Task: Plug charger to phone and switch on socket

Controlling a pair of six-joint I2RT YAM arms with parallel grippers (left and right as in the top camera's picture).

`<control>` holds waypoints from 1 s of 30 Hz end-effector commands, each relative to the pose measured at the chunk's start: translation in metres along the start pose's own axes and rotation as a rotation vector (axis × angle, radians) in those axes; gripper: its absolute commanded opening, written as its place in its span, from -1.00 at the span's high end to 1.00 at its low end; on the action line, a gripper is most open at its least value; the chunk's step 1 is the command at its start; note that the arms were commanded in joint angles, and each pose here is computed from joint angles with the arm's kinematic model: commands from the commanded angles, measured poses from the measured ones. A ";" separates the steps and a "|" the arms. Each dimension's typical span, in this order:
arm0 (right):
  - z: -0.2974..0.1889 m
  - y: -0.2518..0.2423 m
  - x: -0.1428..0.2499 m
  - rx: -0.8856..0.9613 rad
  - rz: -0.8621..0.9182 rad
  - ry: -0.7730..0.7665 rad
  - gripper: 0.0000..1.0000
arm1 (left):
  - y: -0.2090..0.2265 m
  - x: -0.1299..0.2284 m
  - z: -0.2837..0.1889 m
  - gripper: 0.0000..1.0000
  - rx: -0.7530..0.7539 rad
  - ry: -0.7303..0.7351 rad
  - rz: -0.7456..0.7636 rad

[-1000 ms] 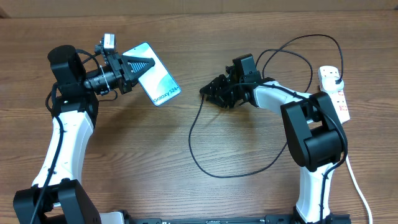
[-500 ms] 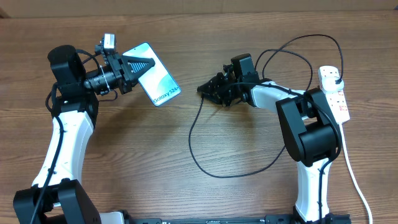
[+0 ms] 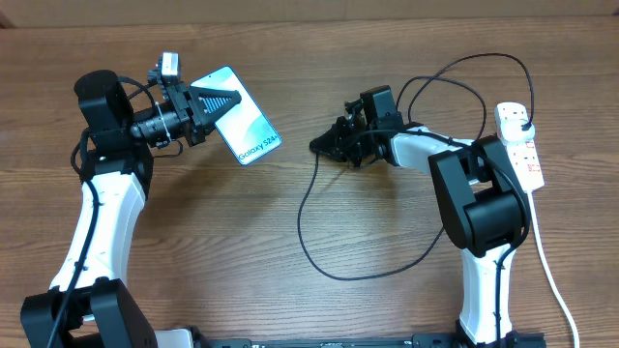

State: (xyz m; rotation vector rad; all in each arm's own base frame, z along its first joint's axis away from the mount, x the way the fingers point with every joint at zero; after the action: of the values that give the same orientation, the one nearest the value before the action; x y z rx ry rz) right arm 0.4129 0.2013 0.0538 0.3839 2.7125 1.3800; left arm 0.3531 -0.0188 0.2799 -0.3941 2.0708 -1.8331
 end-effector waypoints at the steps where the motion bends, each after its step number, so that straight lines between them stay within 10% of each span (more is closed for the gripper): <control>1: -0.020 0.008 -0.005 -0.040 -0.192 0.002 0.92 | -0.007 0.003 0.001 0.91 0.027 0.049 0.036; 30: -0.224 0.143 0.141 -0.257 -0.797 -0.093 0.92 | -0.011 0.012 -0.001 0.91 0.089 0.161 0.149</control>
State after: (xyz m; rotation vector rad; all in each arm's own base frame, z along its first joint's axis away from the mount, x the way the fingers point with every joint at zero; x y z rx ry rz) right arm 0.2856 0.1401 0.3025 -0.5034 2.2151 1.3453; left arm 0.3438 -0.0228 0.2837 -0.1766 2.0677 -1.9016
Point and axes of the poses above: each gripper's point midway between its finger pads, its own z axis out along the fingers, its own y axis along the line the jaws close on, x = y × z, the point moved 9 cm from there along -z, back along the fingers, and after that the axes turned 3 degrees about -z, right-handed, at the moved point
